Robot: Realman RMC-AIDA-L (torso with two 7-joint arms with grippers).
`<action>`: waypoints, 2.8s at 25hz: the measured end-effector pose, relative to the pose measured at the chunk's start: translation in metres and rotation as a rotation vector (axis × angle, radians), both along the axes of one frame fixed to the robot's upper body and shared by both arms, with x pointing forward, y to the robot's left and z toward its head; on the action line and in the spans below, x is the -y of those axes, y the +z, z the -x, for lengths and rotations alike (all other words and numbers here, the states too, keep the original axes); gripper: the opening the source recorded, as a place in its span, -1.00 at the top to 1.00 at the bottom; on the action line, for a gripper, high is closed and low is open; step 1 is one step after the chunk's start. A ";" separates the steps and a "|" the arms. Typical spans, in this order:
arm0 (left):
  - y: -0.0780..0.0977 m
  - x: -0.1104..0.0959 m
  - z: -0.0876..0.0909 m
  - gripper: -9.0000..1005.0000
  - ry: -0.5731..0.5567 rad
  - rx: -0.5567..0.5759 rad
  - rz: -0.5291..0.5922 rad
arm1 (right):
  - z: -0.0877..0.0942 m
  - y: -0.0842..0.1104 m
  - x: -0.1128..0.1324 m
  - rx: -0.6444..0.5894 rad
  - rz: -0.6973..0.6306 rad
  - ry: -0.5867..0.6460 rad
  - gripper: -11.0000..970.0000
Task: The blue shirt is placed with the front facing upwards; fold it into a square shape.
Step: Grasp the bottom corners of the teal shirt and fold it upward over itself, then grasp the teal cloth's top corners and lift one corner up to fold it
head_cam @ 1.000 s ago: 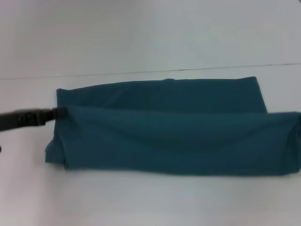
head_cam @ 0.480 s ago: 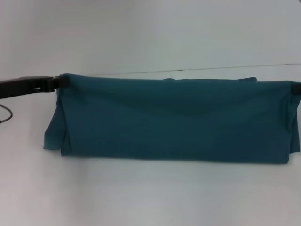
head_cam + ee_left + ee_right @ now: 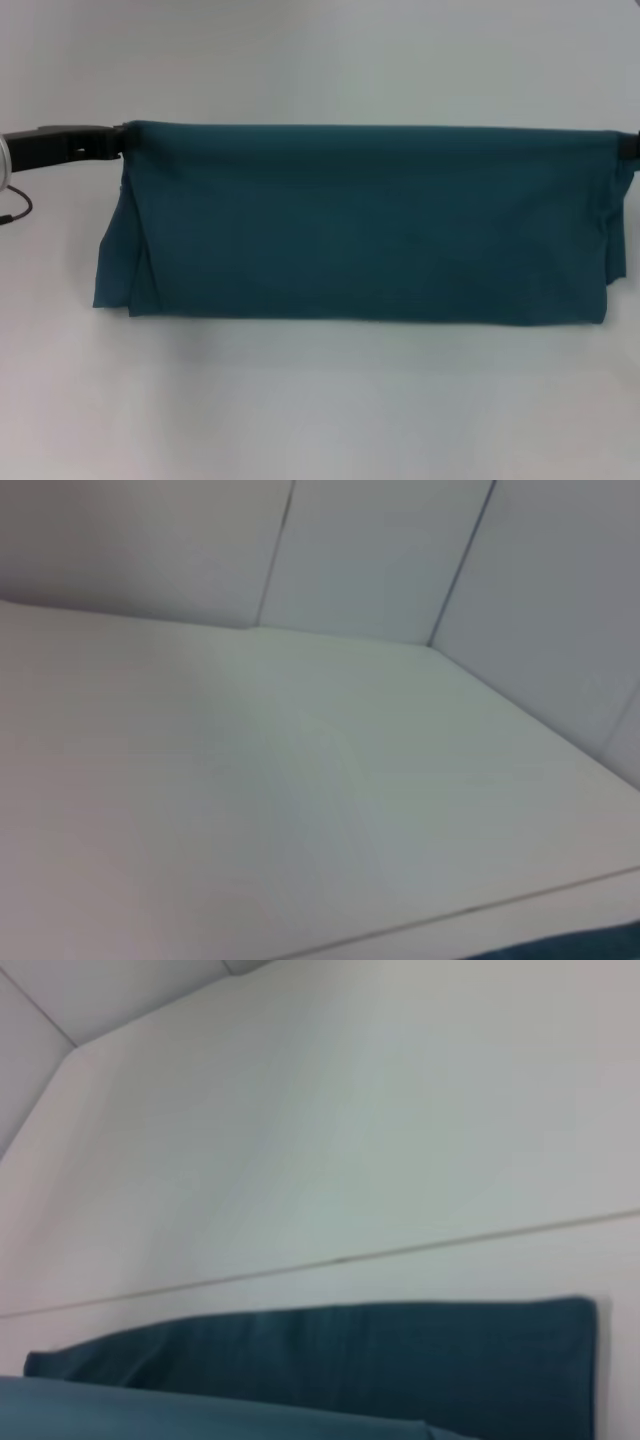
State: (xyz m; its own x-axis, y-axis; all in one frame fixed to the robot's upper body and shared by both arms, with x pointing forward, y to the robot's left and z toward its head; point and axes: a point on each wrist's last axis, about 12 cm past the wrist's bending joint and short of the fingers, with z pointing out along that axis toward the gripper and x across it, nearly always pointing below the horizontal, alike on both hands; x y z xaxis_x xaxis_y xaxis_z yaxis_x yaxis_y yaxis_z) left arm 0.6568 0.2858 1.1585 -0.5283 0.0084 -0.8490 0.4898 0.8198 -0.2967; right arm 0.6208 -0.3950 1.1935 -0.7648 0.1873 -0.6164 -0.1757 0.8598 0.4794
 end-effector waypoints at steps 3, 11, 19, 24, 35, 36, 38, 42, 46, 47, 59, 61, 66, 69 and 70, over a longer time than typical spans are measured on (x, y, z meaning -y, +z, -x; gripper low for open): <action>-0.002 -0.001 -0.004 0.71 0.025 0.002 -0.007 | -0.008 -0.001 -0.005 0.000 0.007 -0.003 0.71; -0.013 0.001 -0.011 0.70 0.088 -0.002 -0.051 | -0.033 -0.012 -0.026 0.001 0.042 -0.015 0.70; -0.021 0.005 -0.018 0.69 0.155 0.011 -0.084 | -0.051 -0.026 -0.045 0.023 0.095 -0.048 0.69; -0.035 0.016 -0.019 0.68 0.182 0.061 -0.167 | -0.056 -0.046 -0.054 0.048 0.124 -0.123 0.68; -0.046 0.055 -0.027 0.67 0.267 0.172 -0.348 | -0.064 -0.064 -0.082 0.218 0.279 -0.159 0.46; -0.044 0.053 -0.026 0.67 0.274 0.173 -0.333 | -0.063 -0.062 -0.079 0.229 0.286 -0.163 0.41; -0.041 0.049 -0.024 0.52 0.278 0.161 -0.277 | -0.061 -0.059 -0.076 0.251 0.295 -0.164 0.33; -0.035 0.033 -0.011 0.07 0.259 0.098 -0.126 | -0.046 -0.054 -0.072 0.326 0.271 -0.151 0.03; -0.031 0.015 0.004 -0.24 0.240 -0.015 -0.007 | -0.030 -0.056 -0.069 0.361 0.203 -0.115 -0.47; -0.031 0.010 0.007 -0.28 0.242 -0.049 0.007 | -0.027 -0.058 -0.067 0.360 0.183 -0.115 -0.55; -0.046 0.002 0.015 -0.74 0.244 -0.268 -0.053 | -0.013 -0.073 -0.066 0.319 0.130 -0.093 -0.95; -0.049 0.002 0.015 -0.80 0.241 -0.280 -0.065 | -0.013 -0.073 -0.067 0.317 0.126 -0.087 -0.95; -0.055 0.002 0.016 -0.83 0.243 -0.294 -0.080 | -0.012 -0.073 -0.068 0.311 0.122 -0.085 -0.95; -0.060 0.004 0.015 -0.82 0.250 -0.295 -0.099 | -0.012 -0.074 -0.068 0.309 0.119 -0.084 -0.94; -0.062 0.005 0.014 -0.82 0.252 -0.296 -0.108 | -0.012 -0.074 -0.068 0.309 0.119 -0.083 -0.94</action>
